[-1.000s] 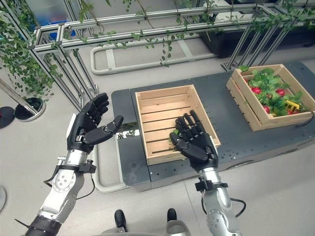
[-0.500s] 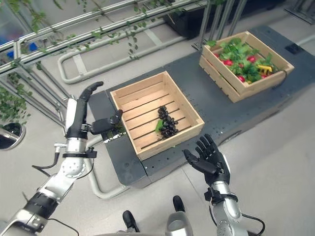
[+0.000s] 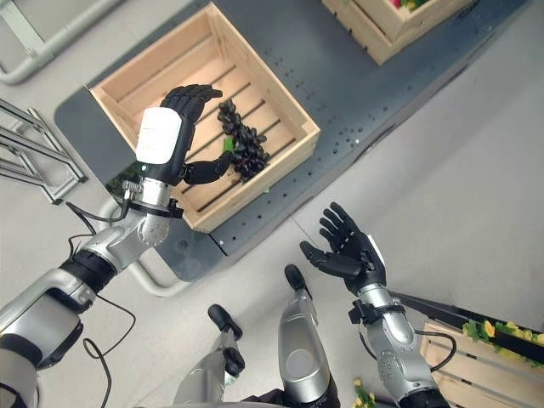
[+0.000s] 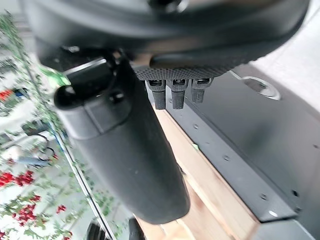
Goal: Pick up the fruits from the basket on one side to the basket on the other side
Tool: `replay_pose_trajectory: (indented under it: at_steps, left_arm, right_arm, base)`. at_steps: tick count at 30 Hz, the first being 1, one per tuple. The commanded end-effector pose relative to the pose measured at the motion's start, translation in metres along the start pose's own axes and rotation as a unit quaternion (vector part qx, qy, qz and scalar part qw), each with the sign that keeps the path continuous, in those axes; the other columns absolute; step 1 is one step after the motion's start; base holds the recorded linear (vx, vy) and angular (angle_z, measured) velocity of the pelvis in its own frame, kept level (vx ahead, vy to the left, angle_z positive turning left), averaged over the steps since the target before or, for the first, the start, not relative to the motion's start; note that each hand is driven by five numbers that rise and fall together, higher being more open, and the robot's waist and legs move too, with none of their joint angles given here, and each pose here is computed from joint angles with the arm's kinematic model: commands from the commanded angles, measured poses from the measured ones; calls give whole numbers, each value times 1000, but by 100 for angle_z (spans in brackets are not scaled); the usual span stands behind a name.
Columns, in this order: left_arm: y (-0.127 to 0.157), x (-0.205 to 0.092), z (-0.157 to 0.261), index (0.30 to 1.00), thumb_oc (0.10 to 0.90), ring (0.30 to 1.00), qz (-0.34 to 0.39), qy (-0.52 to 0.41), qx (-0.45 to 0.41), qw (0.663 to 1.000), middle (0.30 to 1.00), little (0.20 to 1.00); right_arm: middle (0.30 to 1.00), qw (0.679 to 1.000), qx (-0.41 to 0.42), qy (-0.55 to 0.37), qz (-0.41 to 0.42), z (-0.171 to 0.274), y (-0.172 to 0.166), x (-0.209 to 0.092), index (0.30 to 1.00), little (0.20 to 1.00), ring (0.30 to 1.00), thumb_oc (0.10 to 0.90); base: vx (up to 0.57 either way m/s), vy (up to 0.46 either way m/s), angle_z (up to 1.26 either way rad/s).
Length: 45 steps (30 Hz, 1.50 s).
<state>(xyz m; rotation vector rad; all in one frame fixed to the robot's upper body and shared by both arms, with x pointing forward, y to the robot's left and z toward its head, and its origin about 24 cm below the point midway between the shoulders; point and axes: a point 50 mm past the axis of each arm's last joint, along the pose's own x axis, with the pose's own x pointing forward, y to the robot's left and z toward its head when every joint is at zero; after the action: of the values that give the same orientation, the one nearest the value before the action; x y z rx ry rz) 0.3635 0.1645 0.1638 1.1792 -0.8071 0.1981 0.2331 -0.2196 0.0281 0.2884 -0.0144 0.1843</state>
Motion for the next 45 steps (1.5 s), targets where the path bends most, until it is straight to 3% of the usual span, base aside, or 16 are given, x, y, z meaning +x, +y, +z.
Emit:
replay_pose_trajectory:
  at_steps: [1, 12, 21, 33, 41, 45]
  left_arm:
    - [54, 41, -23, 900, 800, 900, 107, 4, 87, 990, 900, 900]
    - [85, 73, -36, 900, 800, 900, 121, 23, 272, 954, 900, 900]
    - [93, 96, -16, 900, 800, 900, 87, -47, 380, 920, 900, 900]
    - [77, 111, 13, 900, 800, 900, 23, -145, 429, 891, 900, 900]
    - [77, 118, 31, 900, 800, 900, 25, -193, 431, 881, 900, 900]
    - [68, 119, 35, 900, 800, 900, -25, -196, 432, 880, 900, 900]
  right_arm:
    - [900, 996, 4, -62, 70, 20, 11, 1, 900, 900, 900, 800]
    - [900, 994, 23, -56, 96, 13, 27, 10, 900, 900, 900, 800]
    - [900, 993, 35, -59, 93, 15, 34, 17, 900, 900, 900, 800]
    - [900, 993, 46, -58, 95, 10, 39, 17, 900, 900, 900, 800]
    - [900, 993, 50, -54, 89, 7, 36, 15, 900, 900, 900, 800]
    - [900, 993, 55, -55, 89, 6, 36, 15, 900, 900, 900, 800]
  base:
    - [-86, -24, 11]
    - [-34, -6, 2]
    - [10, -27, 8]
    - [37, -21, 1]
    - [7, -4, -1]
    - [3, -8, -1]
